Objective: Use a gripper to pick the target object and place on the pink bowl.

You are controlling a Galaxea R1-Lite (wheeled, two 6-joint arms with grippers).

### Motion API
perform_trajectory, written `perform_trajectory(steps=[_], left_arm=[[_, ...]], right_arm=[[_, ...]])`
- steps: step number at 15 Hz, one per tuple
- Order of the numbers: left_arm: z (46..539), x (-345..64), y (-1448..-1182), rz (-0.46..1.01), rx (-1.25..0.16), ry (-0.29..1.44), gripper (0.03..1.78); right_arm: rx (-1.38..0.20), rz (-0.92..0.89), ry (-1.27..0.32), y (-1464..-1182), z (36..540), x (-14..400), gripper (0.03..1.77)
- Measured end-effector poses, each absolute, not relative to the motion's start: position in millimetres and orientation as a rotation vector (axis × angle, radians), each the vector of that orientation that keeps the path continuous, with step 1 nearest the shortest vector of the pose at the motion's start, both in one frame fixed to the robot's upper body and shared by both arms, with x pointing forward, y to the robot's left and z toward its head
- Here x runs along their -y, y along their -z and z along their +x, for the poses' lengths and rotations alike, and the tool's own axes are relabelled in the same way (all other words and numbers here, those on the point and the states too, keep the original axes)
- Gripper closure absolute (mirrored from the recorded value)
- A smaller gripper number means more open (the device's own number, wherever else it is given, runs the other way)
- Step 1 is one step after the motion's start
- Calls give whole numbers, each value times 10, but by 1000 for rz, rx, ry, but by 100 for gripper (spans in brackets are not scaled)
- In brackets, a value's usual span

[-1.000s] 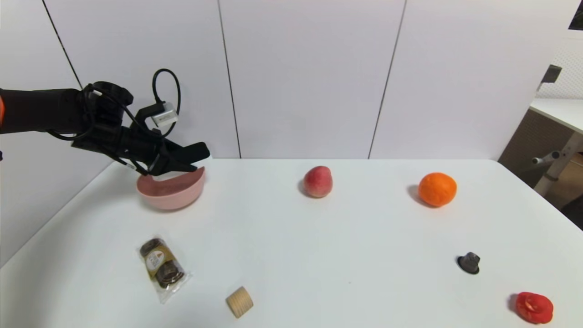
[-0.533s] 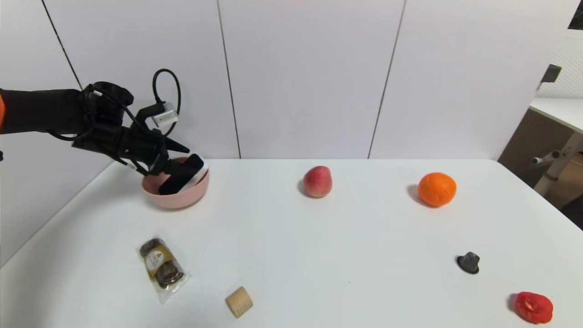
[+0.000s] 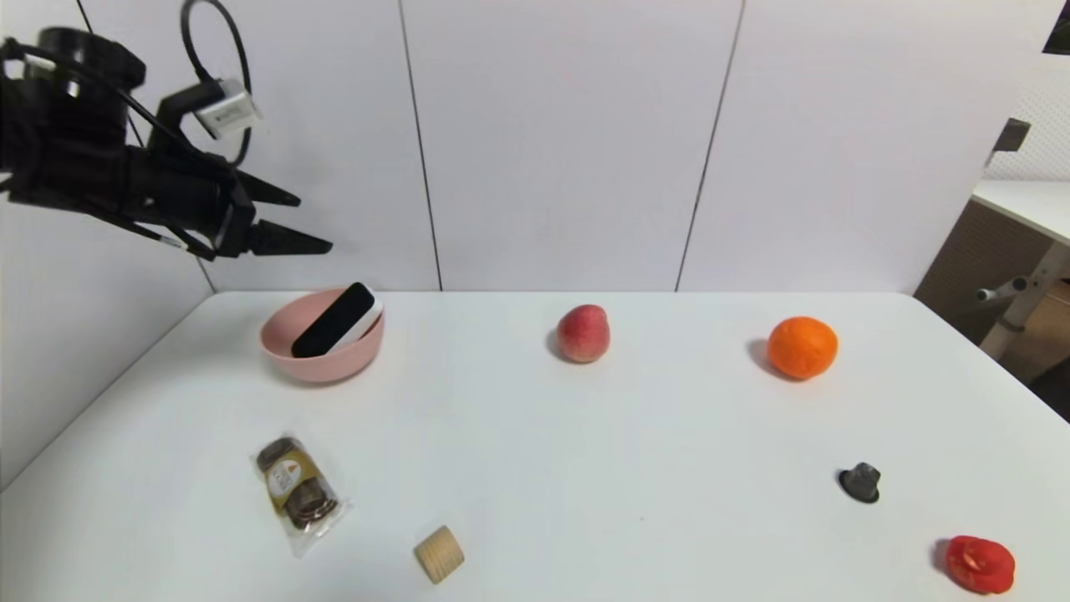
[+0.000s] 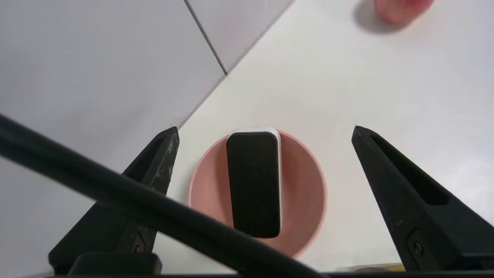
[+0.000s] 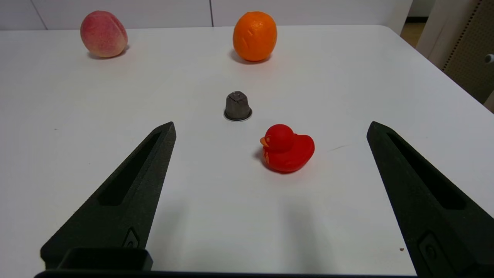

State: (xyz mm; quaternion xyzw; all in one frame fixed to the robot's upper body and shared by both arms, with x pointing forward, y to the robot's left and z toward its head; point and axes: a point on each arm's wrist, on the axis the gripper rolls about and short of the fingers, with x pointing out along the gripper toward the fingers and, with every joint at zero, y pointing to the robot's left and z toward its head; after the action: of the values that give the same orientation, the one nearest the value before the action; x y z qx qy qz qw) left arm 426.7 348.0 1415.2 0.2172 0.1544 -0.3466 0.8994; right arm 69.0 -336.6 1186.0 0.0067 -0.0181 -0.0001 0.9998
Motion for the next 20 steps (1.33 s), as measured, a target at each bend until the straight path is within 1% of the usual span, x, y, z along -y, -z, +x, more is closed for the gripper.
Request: perform_trajectory(steps=[2,4,6,8,10,12,14,16,20], left_arm=[[3939,-3474,-14473,401,-299,585,17],[3590,-3466,-14683,354,-290,448,16],[3226,-3456,-14741,297,-299,316,15],[2912,-3453,-14650,234,-308,196,14],[2647,-3451,-14438,192,-314,90,14],[2382,-3450,-14141,164,-304,-14,13],[2060,-3435,-13858,128,-261,-76,12],[1731,-3411,-13557,106,-235,-101,12],[1161,-3364,-12860,73,-207,-113,12]], right_arm=[[36,14,0,-11860,690,3366,9],[36,14,1,-11860,690,3366,9],[36,14,1,-11860,690,3366,9],[36,13,1,-11860,690,3366,9],[36,14,1,-11860,690,3366,9],[36,13,1,-11860,690,3366,9],[36,14,1,-11860,690,3366,9],[36,13,1,-11860,690,3366,9],[36,13,1,-11860,690,3366,9]])
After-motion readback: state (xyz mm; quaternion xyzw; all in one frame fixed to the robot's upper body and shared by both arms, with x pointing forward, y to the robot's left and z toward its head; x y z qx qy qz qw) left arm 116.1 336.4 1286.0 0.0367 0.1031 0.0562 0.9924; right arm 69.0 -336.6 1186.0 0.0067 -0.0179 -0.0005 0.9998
